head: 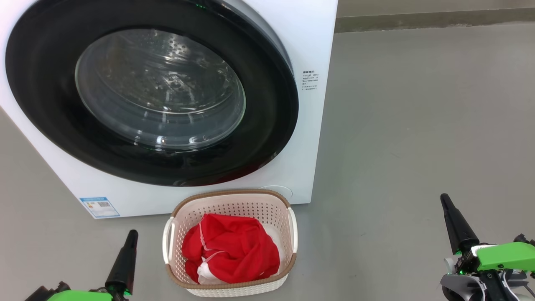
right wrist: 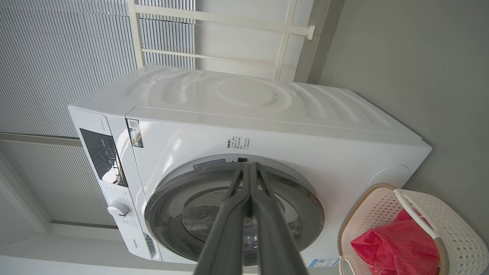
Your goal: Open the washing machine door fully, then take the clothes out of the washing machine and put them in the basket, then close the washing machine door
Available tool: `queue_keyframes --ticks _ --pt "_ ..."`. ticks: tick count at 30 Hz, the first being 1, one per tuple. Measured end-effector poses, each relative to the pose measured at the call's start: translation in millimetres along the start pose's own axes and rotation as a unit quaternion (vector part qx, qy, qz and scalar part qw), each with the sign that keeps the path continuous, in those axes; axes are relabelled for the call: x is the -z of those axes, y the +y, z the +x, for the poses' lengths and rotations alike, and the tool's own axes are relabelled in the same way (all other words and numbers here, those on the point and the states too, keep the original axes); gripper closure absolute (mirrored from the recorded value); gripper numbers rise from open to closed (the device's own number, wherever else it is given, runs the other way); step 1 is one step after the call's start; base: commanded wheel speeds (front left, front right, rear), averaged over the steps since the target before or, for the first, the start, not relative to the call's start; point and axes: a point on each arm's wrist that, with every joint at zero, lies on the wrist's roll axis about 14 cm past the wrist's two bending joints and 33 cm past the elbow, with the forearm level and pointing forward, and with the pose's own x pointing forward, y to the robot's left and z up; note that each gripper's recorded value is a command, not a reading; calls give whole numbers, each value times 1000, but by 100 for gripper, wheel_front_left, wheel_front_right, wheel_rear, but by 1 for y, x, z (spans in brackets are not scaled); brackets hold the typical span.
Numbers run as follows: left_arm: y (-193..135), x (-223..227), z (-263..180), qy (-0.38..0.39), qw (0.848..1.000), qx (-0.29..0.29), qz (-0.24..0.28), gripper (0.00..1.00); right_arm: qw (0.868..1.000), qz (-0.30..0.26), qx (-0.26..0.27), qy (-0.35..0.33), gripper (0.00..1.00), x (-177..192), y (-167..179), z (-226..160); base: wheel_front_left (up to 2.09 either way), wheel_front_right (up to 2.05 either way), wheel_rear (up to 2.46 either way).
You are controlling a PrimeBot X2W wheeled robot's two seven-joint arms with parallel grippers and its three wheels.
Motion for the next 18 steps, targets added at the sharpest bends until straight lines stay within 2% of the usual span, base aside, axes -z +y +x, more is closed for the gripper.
queue_keyframes --ticks 18 --pt "0 0 0 1 1000 0 0 100 1000 0 0 1 100 0 0 0 0 0 0"
